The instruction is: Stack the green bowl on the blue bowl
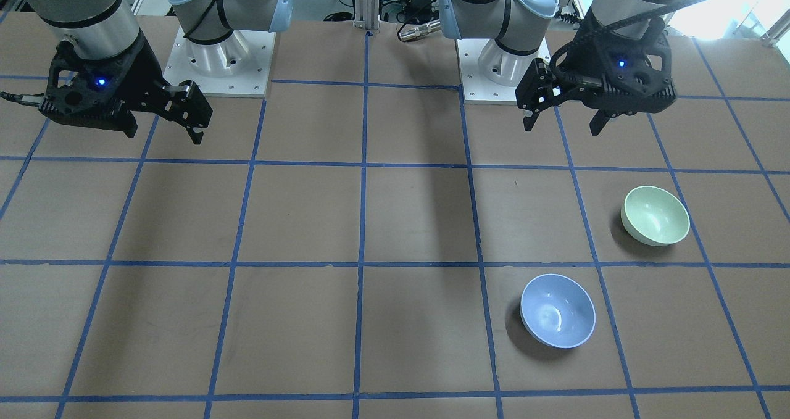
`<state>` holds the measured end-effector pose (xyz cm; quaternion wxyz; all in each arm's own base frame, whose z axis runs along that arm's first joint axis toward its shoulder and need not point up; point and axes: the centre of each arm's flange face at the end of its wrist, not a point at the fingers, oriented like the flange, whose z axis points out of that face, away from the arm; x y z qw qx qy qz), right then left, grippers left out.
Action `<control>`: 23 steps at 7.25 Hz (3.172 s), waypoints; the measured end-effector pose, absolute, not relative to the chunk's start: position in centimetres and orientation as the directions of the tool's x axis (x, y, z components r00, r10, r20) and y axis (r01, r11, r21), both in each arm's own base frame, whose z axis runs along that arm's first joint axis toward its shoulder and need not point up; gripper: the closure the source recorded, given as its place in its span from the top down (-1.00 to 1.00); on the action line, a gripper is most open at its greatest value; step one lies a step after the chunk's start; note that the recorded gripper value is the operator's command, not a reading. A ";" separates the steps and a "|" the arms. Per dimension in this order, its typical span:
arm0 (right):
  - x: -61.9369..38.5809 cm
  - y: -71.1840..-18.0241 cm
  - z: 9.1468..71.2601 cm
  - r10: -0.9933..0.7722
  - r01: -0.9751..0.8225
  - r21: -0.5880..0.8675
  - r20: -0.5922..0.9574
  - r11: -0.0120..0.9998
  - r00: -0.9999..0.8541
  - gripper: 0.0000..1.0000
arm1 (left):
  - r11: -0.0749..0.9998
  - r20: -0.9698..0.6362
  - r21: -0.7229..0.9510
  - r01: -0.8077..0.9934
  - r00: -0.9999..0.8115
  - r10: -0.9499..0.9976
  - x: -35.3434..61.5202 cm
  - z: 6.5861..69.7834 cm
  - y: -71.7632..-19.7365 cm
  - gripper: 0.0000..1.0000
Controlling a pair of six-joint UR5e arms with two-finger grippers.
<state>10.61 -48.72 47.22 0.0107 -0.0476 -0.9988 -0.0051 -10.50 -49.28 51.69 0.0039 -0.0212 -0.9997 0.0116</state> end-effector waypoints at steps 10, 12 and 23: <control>10.6 -48.7 47.2 0.095 0.095 0.009 0.022 0.995 -0.995 1.00 | 0.996 0.043 0.088 0.009 -0.999 0.005 4.7 45.6 -49.9 1.00; 10.6 -48.7 47.2 0.095 0.095 0.009 0.022 0.995 -0.995 1.00 | 0.996 0.060 0.084 0.038 -0.998 0.033 11.7 41.0 -49.2 1.00; 10.6 -48.7 47.2 0.095 0.095 0.009 0.021 0.995 -0.995 1.00 | 0.999 0.109 0.048 0.024 -0.994 0.019 29.7 21.3 -47.4 1.00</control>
